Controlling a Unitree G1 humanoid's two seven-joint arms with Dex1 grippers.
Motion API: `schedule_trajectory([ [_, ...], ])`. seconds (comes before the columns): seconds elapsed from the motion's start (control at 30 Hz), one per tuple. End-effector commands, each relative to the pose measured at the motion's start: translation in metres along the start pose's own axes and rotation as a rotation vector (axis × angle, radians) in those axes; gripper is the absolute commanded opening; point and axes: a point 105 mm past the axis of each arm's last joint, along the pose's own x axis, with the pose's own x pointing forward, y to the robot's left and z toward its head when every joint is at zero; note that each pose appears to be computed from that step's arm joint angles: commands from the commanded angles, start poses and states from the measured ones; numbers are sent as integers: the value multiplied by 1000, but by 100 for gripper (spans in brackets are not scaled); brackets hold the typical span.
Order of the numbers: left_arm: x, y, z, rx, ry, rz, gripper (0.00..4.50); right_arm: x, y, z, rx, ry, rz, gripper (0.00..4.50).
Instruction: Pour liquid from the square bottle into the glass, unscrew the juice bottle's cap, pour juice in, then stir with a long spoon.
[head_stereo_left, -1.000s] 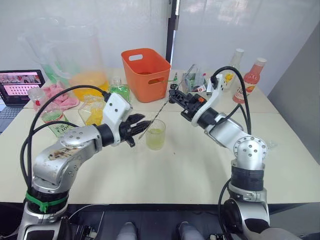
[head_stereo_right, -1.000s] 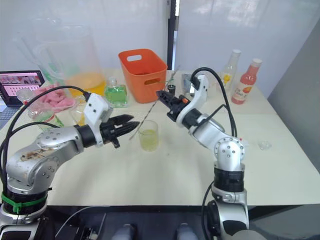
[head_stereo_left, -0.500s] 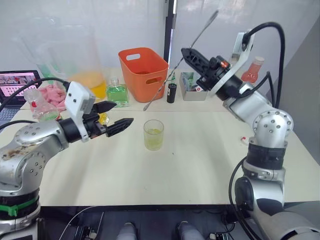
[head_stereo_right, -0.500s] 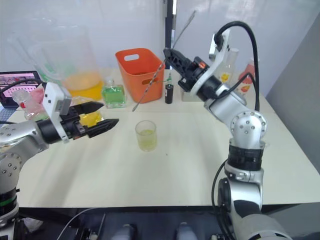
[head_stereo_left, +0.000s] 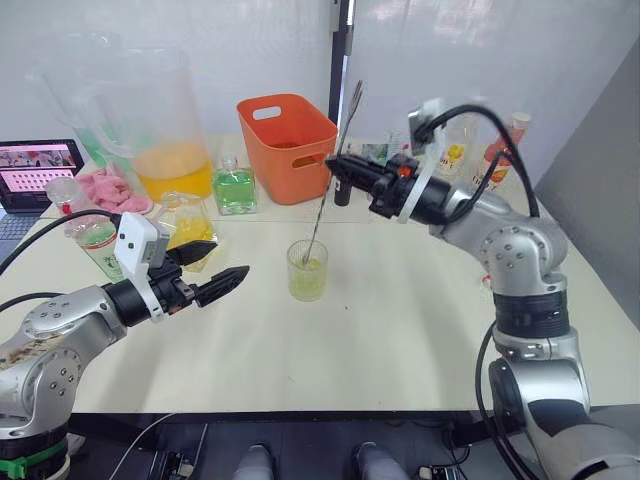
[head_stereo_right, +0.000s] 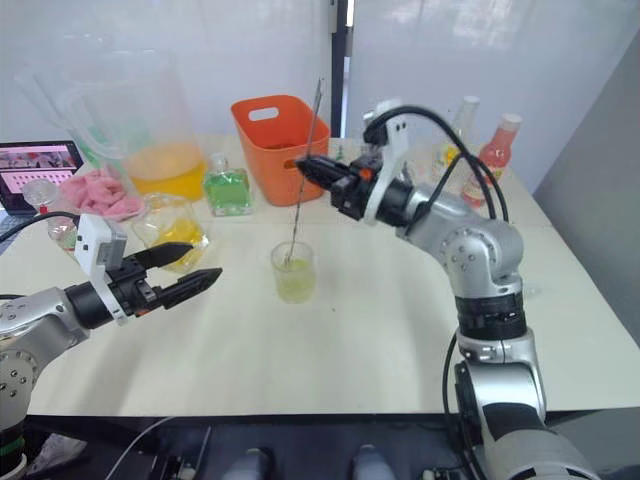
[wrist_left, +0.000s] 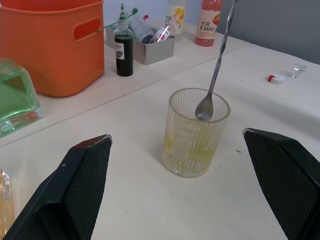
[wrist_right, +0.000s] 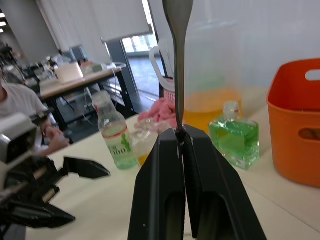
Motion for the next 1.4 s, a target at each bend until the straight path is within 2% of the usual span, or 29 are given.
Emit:
schedule_trajectory([
  [0.03, -2, -8, 3, 110, 24, -21, 445, 0, 8, 8, -114, -13, 23, 0],
  [0.37, -4, -11, -4, 127, 42, -27, 445, 10, 12, -12, -249, 64, 40, 0],
  [0.5, -3, -14, -6, 121, 39, -30, 445, 16, 14, -12, -277, 47, 42, 0],
  [0.77, 1, -15, -9, 119, 40, -32, 445, 30, 20, -14, -264, -8, 61, 0],
  [1.03, 5, -20, -16, 118, 52, -42, 445, 27, 37, -28, -215, 43, 165, 0],
  [1.23, 7, -19, -17, 125, 59, -41, 445, 11, 20, -35, -313, 156, 136, 0],
  [1.4, 6, -21, -21, 118, 64, -48, 445, 10, 6, -30, -368, 153, 95, 0],
])
